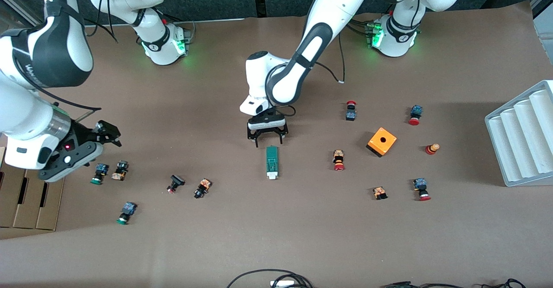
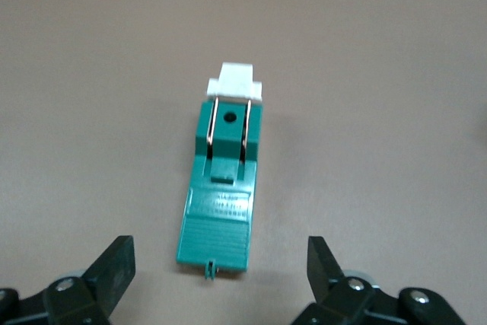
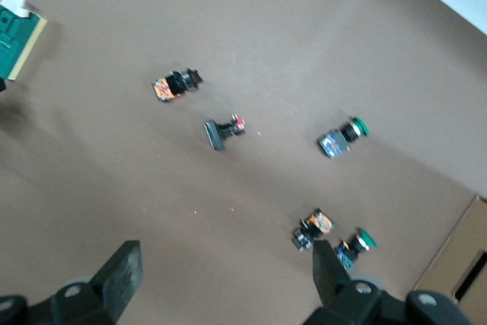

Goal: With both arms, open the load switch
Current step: 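Lower the left gripper onto the switch while the right gripper approaches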

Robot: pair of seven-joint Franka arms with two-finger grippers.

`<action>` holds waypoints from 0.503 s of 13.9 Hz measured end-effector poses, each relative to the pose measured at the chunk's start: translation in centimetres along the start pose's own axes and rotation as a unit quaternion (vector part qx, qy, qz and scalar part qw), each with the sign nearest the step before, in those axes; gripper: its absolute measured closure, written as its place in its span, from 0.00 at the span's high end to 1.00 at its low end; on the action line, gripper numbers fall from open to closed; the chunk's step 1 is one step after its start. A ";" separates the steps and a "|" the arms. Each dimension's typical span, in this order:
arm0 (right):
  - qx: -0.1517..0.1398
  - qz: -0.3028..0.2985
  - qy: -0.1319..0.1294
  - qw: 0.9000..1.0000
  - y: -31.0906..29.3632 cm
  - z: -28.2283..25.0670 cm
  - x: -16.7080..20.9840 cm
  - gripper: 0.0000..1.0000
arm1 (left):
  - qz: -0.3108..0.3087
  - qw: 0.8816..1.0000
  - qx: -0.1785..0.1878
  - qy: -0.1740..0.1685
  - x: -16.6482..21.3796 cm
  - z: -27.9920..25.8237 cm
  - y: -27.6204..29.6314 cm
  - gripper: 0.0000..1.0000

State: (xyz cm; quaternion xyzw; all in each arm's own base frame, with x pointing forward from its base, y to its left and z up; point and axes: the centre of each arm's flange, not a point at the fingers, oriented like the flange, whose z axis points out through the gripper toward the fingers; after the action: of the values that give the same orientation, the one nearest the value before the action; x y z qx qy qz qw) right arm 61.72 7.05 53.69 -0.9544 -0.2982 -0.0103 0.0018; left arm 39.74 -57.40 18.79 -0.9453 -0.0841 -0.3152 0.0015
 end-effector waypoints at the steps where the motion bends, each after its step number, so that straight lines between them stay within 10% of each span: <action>1: 0.000 -0.016 0.002 1.000 -1.3 0.1 0.8 1.00 | -0.003 1.000 0.001 0.011 0.1 -0.1 0.0 1.00; 7: -0.004 -0.196 0.030 0.980 -5.9 1.3 4.4 1.00 | -0.029 0.997 -0.005 0.075 -0.9 -1.2 0.4 1.00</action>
State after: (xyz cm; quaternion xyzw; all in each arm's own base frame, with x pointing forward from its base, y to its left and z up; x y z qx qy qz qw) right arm 61.99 14.40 52.50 -0.8769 -0.4789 -0.0399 0.0048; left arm 38.36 -58.00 19.28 -0.9161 -0.1093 -0.3858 -0.0058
